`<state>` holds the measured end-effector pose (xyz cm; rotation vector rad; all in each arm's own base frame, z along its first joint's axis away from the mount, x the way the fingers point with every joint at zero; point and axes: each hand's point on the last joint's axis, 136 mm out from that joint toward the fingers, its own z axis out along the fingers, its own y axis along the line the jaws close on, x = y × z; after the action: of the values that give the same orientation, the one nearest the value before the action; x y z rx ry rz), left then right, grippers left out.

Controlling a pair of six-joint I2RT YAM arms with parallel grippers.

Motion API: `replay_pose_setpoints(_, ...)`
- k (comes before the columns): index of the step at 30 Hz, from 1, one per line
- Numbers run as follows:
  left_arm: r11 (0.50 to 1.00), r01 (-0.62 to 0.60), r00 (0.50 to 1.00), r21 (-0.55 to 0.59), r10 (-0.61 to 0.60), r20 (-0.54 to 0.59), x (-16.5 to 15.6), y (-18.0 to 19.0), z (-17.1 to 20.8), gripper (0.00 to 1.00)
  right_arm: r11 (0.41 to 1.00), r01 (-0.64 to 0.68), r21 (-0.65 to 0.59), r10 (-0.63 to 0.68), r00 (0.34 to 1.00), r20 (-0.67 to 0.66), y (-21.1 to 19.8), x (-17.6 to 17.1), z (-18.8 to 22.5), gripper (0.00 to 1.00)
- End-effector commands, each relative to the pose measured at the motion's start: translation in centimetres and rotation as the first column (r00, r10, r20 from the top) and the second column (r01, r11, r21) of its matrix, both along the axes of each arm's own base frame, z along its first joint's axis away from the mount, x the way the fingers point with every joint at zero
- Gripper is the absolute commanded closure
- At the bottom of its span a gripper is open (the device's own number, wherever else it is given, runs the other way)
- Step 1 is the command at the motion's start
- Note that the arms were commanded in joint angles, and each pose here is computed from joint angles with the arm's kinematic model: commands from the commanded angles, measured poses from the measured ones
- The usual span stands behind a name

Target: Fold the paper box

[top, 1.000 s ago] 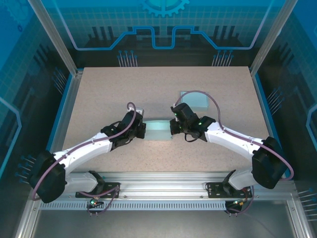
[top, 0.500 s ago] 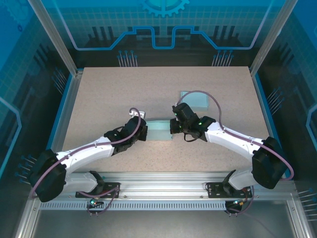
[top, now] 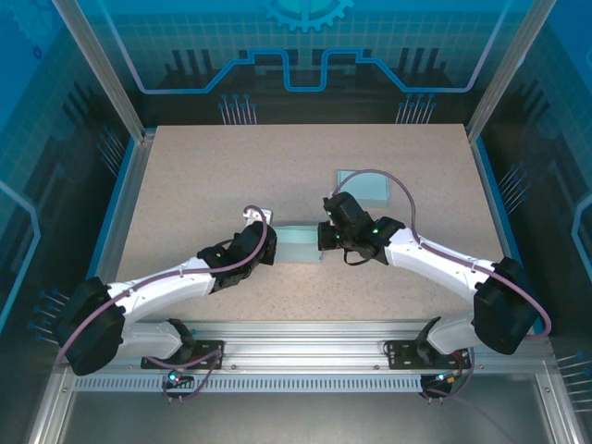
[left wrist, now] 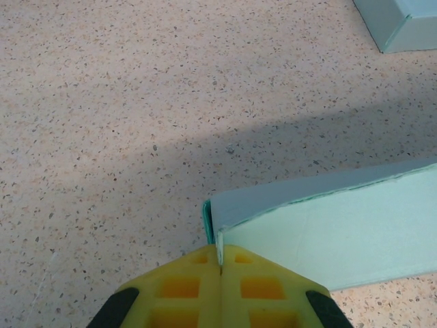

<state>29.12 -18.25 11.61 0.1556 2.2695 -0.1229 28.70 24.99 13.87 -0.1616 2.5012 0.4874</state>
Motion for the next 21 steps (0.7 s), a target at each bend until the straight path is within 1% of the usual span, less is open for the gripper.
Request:
replay_pose_setpoints(1,0.996,0.071,0.988,0.056,-0.062,-0.144,-2.6,-0.1,-4.0,1.0,1.0,-0.013,-0.003,0.013,0.999,0.037,0.5,-0.3,1.8,0.84)
replay_pose_setpoints(3,0.996,0.068,0.988,0.063,-0.059,-0.145,-2.6,0.0,-3.9,1.0,0.999,-0.001,-0.051,0.002,0.999,0.033,-0.4,-0.5,1.2,0.76)
replay_pose_setpoints(6,0.996,0.063,0.988,0.068,-0.053,-0.146,-2.6,0.1,-3.8,1.0,0.996,0.006,-0.094,-0.002,0.999,0.039,-1.3,-0.7,1.0,0.74)
replay_pose_setpoints(10,0.996,0.061,0.988,0.068,-0.051,-0.143,-2.5,0.1,-3.6,1.0,0.994,0.007,-0.107,-0.001,0.998,0.055,-1.9,-0.9,1.5,0.71)
replay_pose_setpoints(12,0.996,0.058,0.988,0.066,-0.048,-0.144,-2.5,0.1,-3.6,1.0,0.994,0.015,-0.111,-0.009,0.998,0.055,-2.2,-1.0,1.6,0.67)
replay_pose_setpoints(16,0.996,0.056,0.989,0.069,-0.046,-0.143,-2.5,0.2,-3.5,1.0,0.993,0.013,-0.114,-0.008,0.999,0.041,-2.5,-1.4,1.4,0.66)
replay_pose_setpoints(21,0.996,0.058,0.988,0.071,-0.047,-0.144,-2.5,0.2,-3.5,1.0,0.995,-0.027,-0.097,0.028,1.0,0.014,-1.7,-1.8,0.4,0.68)
